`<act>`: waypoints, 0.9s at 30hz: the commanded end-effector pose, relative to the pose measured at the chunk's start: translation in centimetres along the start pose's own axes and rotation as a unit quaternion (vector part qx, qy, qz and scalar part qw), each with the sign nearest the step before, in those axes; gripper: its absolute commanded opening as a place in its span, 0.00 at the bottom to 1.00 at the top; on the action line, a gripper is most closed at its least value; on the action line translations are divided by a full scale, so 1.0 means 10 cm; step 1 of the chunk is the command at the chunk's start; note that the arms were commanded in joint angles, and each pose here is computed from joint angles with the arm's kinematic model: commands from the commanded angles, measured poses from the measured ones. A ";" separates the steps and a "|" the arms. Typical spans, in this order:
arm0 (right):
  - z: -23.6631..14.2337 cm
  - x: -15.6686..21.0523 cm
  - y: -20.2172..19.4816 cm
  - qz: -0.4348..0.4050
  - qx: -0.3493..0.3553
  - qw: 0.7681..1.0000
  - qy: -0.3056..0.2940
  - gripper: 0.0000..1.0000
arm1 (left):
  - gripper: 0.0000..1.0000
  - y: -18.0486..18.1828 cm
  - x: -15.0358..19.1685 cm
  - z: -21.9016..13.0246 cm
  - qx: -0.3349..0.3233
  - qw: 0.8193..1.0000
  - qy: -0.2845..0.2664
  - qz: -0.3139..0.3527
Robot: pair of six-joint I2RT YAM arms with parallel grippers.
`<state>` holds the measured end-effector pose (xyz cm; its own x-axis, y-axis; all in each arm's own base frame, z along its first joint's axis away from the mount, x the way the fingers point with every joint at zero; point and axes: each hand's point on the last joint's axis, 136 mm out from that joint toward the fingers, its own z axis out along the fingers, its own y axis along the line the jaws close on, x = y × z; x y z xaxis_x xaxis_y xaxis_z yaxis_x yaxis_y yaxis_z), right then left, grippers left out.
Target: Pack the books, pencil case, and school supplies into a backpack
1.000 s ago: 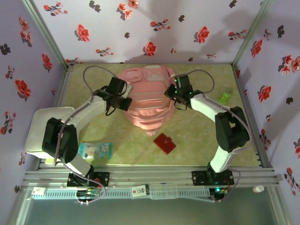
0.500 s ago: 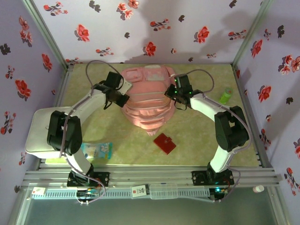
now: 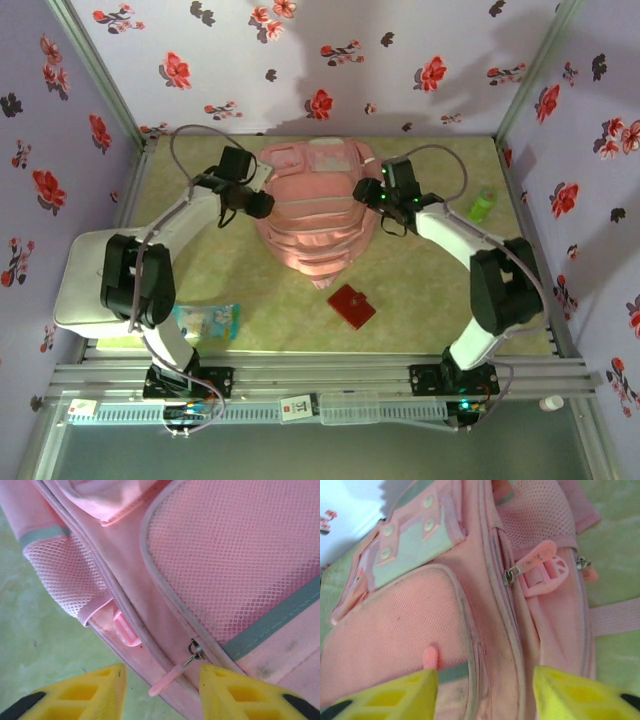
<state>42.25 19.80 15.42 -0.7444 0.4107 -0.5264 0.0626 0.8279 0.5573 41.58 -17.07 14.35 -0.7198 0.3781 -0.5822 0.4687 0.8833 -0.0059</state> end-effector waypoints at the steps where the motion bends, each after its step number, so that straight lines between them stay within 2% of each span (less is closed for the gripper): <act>1: -0.30 0.11 -0.10 -0.034 0.022 0.999 0.008 0.59 | 0.53 0.05 -0.16 -0.45 -0.010 0.997 -0.052 -0.048; 3: -0.39 0.26 -0.22 -0.046 0.047 0.998 0.024 0.58 | 0.62 0.10 -0.13 -0.59 -0.020 0.994 -0.062 -0.083; 6: -0.54 0.51 -0.39 -0.077 0.096 0.991 0.051 0.59 | 0.81 0.29 -0.07 -0.81 -0.069 0.987 -0.076 -0.126; 10: -0.69 0.89 -0.54 -0.140 0.147 0.975 0.088 0.65 | 0.92 0.46 -0.01 -1.04 -0.116 0.977 -0.101 -0.145; 16: -0.77 1.57 -0.53 -0.215 0.149 0.952 0.161 0.72 | 1.00 0.60 -0.01 -1.22 -0.134 0.970 -0.125 -0.162; 20: -0.79 1.93 -0.49 -0.245 0.142 0.937 0.204 0.74 | 1.00 0.68 0.00 -1.29 -0.140 0.964 -0.139 -0.178; 27: -0.71 2.19 -0.58 -0.273 0.150 0.919 0.243 0.76 | 1.00 0.73 0.05 -1.41 -0.145 0.958 -0.148 -0.198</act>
<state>21.64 22.17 6.92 -0.9168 -0.2141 -0.3371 -0.2639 0.9584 0.1090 37.86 -7.34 24.49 -0.6391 -0.0233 -0.7688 0.0356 0.9976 -0.0598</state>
